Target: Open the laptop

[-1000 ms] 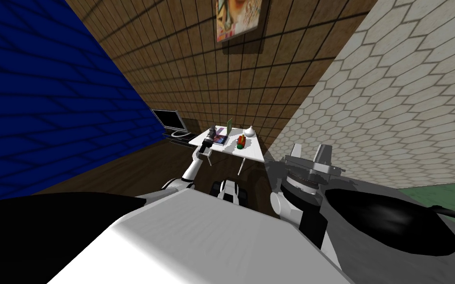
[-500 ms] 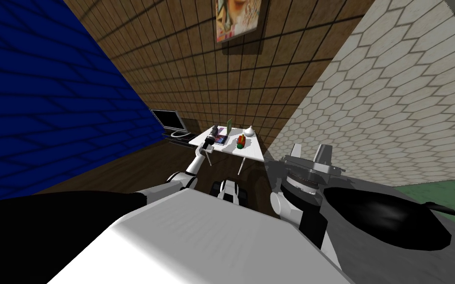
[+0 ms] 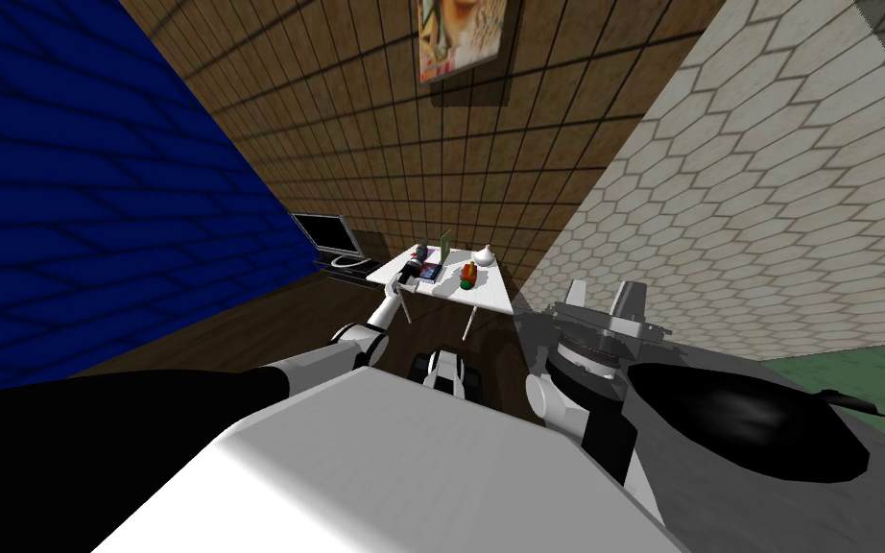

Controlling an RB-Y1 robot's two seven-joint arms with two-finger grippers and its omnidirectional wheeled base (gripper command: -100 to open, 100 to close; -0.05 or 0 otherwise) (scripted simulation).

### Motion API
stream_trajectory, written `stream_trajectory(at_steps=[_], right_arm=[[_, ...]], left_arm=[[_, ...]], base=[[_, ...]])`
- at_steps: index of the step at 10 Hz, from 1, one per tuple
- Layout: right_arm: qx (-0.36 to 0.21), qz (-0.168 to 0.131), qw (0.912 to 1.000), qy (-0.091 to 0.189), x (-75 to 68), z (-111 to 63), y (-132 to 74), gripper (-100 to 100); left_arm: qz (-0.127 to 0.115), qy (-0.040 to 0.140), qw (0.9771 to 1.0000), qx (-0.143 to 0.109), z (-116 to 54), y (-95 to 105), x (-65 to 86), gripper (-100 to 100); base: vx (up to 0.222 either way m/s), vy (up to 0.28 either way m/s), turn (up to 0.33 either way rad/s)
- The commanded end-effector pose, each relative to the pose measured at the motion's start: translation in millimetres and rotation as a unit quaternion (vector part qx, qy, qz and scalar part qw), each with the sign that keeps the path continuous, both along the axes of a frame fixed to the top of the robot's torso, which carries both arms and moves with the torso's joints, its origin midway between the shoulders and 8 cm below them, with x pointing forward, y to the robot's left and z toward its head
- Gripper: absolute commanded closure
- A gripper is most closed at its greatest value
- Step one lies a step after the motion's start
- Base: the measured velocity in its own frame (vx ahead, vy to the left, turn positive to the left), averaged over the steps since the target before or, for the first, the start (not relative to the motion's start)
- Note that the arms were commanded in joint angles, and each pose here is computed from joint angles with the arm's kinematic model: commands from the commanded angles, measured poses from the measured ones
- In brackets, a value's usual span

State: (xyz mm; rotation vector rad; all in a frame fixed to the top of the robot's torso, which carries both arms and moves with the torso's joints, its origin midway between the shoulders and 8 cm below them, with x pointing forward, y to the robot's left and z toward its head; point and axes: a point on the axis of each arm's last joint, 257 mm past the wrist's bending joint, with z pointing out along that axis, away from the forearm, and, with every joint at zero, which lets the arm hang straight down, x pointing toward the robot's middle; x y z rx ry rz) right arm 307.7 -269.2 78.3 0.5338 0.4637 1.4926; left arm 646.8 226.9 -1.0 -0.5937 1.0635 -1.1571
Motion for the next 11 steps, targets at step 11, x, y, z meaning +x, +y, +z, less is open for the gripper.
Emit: stream_trajectory(at_steps=[11], right_arm=[[0.0,0.0,1.0,0.0,0.0,0.0,0.0,0]], left_arm=[[0.014,0.09,0.9948,0.044,-30.3,-11.3,65.6,-100]], base=[[0.018,-0.013,-0.002]])
